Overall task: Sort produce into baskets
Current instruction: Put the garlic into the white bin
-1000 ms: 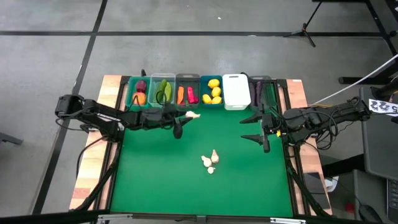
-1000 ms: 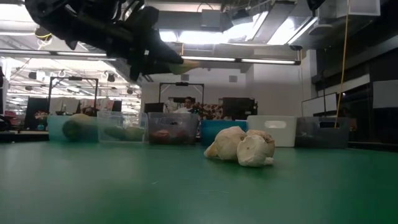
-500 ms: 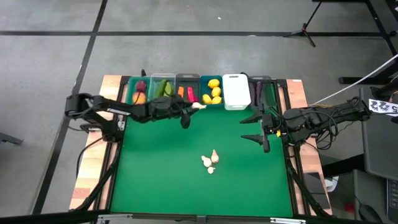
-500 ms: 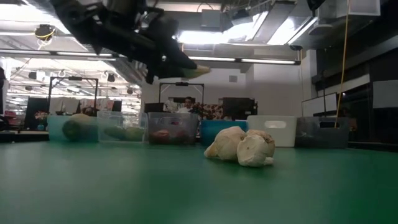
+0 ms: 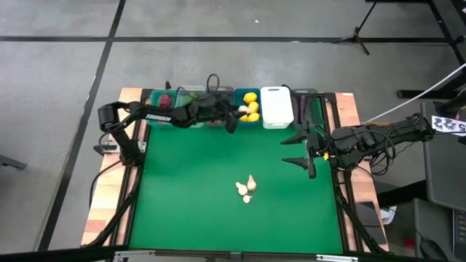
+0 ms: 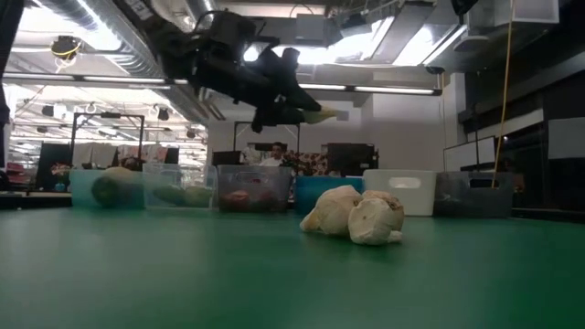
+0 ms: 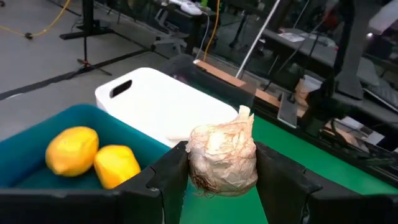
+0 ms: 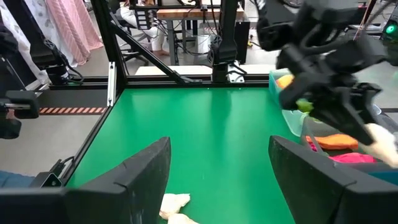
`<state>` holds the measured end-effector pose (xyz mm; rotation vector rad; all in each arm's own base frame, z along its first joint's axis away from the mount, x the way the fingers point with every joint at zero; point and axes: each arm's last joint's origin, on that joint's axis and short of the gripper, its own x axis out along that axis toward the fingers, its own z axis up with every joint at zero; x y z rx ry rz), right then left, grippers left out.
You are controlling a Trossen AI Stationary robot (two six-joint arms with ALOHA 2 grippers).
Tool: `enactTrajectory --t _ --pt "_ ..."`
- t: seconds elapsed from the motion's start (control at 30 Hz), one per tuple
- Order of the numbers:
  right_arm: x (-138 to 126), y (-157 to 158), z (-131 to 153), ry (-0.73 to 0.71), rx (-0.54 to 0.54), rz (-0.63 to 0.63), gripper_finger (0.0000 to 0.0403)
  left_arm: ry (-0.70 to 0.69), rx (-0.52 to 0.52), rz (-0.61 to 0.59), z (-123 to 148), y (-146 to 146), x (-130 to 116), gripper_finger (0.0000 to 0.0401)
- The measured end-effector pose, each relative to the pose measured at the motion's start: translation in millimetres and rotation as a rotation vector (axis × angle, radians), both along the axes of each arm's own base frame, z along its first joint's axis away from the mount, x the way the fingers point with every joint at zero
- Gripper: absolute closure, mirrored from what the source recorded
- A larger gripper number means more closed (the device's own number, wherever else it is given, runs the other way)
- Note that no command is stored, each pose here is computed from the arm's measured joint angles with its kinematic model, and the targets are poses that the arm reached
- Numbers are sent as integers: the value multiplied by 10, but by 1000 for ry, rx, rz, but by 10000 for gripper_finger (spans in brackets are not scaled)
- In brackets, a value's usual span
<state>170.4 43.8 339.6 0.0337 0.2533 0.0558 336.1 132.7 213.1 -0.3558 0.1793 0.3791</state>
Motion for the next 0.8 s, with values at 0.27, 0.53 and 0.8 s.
enactTrajectory --t 0.27,0.53,0.8 --pt "-2 0 -7 7 -2 0 134 80 5 -22 124 252 257 237" --pt "-2 0 -8 8 -2 0 134 117 10 -27 195 507 430 237" --pt "-7 -2 -25 26 -8 0 134 135 -18 -9 252 783 463 237"
